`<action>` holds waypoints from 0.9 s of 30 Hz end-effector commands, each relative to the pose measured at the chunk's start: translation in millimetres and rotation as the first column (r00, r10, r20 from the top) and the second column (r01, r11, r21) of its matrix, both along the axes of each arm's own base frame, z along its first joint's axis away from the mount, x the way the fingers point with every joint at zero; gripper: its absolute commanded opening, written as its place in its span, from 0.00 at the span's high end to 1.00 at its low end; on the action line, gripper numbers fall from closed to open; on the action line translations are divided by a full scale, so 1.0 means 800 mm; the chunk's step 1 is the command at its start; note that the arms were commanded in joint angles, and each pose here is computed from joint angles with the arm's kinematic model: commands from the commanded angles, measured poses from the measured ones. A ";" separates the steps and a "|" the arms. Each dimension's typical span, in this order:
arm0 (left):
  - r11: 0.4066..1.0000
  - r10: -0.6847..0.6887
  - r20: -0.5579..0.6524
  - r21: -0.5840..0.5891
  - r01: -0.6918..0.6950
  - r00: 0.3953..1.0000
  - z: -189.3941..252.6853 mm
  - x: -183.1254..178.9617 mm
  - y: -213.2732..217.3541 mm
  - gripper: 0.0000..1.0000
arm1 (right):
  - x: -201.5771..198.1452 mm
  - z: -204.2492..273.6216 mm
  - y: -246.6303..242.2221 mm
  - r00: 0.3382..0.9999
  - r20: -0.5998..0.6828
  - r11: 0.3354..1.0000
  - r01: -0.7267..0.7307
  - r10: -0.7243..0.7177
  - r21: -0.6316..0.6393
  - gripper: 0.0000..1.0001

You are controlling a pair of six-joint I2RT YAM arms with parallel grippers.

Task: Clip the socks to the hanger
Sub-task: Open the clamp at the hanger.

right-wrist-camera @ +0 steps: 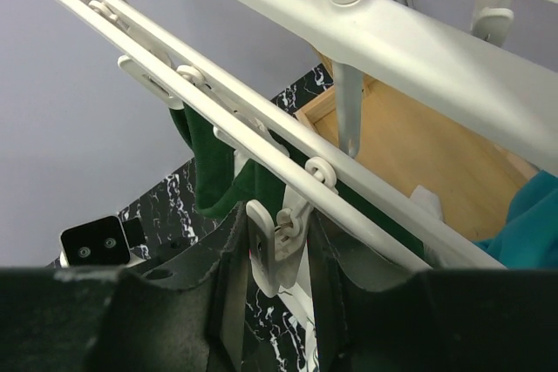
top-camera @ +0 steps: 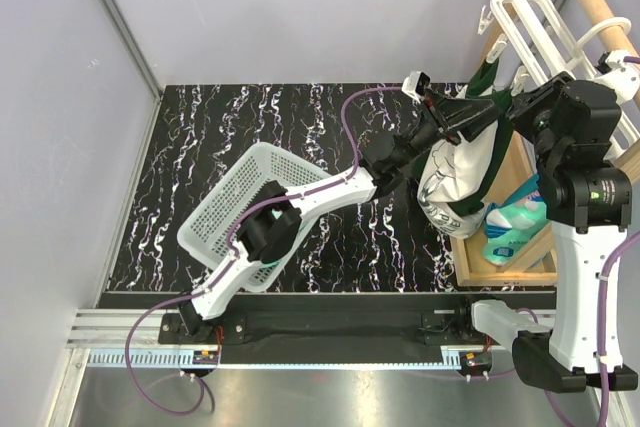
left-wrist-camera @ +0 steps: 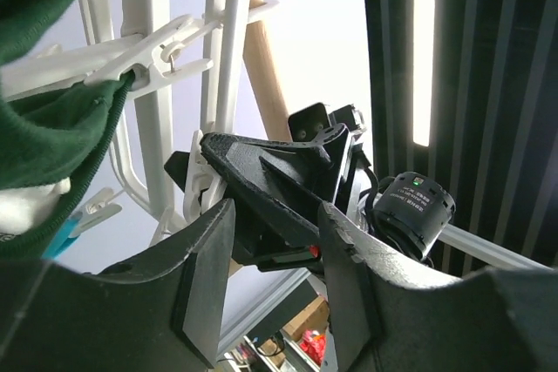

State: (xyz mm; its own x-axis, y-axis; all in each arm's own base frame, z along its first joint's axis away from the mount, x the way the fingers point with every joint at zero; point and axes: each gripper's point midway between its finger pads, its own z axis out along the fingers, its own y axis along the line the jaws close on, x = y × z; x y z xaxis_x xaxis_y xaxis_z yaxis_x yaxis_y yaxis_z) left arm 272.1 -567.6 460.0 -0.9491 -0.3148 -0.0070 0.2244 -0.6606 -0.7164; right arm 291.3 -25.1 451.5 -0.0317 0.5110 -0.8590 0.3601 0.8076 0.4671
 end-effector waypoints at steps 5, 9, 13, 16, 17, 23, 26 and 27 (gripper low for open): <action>0.999 -0.052 0.052 0.001 0.052 0.997 0.033 -0.015 0.001 0.50 | -0.011 0.023 0.002 0.999 0.048 1.000 -0.014 0.014 0.012 1.00; 0.998 -0.063 0.058 0.026 0.062 0.996 0.030 -0.018 -0.003 0.49 | -0.012 0.023 0.004 0.998 0.051 1.000 -0.027 0.027 0.000 1.00; 0.996 -0.059 0.094 0.069 0.053 0.994 0.029 -0.022 -0.010 0.46 | -0.010 0.017 0.007 0.998 0.040 0.999 -0.045 0.045 -0.005 1.00; 0.996 -0.050 0.093 0.073 0.043 0.994 0.022 -0.022 -0.003 0.48 | -0.012 0.021 0.010 0.997 0.053 0.998 -0.060 0.060 -0.008 1.00; 0.996 -0.036 0.095 0.081 0.028 0.995 0.018 -0.019 0.000 0.49 | -0.011 0.022 0.009 0.997 0.053 0.998 -0.057 0.058 -0.010 1.00; 0.941 0.073 0.235 0.306 -0.145 0.969 -0.023 -0.018 0.039 0.54 | -0.012 0.017 0.003 0.999 0.033 0.999 -0.035 0.036 -0.033 1.00; 0.882 0.142 0.274 0.402 -0.247 0.951 -0.052 -0.012 0.080 0.54 | -0.008 0.009 0.002 0.999 0.013 0.999 -0.037 0.037 -0.039 1.00; 0.852 0.160 0.317 0.434 -0.293 0.935 -0.065 -0.010 0.089 0.54 | -0.006 0.005 0.003 0.999 0.004 0.998 -0.041 0.041 -0.041 1.00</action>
